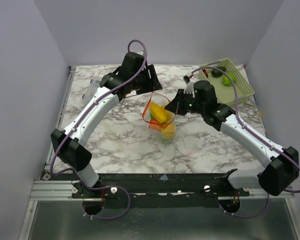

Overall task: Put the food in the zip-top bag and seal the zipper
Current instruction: Adjust the zipper food storage bag at the center of the board.

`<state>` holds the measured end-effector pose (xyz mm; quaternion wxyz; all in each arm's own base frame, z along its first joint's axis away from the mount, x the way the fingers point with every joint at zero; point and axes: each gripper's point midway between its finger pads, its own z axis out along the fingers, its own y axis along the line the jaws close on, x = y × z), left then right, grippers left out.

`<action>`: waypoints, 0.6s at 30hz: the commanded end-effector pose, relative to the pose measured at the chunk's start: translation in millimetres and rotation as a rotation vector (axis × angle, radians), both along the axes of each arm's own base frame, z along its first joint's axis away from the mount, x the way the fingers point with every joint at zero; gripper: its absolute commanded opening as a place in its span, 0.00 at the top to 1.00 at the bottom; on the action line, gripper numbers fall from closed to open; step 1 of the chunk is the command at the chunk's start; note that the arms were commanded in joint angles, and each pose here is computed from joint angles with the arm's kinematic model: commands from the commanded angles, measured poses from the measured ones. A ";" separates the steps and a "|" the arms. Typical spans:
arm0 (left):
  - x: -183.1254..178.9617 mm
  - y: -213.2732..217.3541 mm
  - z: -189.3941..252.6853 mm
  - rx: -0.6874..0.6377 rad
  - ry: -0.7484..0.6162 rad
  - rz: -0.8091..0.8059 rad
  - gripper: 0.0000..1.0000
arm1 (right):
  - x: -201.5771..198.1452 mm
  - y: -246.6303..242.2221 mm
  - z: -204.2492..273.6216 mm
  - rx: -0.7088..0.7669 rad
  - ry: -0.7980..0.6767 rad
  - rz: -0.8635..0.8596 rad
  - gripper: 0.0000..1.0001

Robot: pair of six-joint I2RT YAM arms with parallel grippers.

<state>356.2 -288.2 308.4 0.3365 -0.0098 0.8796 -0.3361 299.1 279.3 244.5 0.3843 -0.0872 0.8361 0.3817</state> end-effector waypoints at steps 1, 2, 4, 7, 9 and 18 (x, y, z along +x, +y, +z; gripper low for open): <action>11.9 26.8 -8.2 0.135 -0.027 0.211 0.40 | -2.9 3.2 14.8 0.033 -0.049 0.013 0.99; 11.9 28.9 -7.9 0.139 -0.040 0.219 0.39 | -3.2 3.3 13.7 0.030 -0.048 0.015 1.00; 10.4 31.9 -11.7 0.147 -0.026 0.230 0.35 | -3.5 3.2 13.0 0.026 -0.048 0.018 0.99; 9.3 27.4 -20.5 0.141 0.007 0.217 0.34 | -3.1 3.6 12.4 0.024 -0.050 0.021 1.00; 8.6 16.8 -26.1 0.114 0.038 0.185 0.35 | -3.2 3.7 10.4 0.023 -0.046 0.021 0.99; 15.5 -3.9 -40.0 0.081 0.095 0.143 0.54 | -10.1 6.7 15.0 0.052 -0.050 0.025 1.00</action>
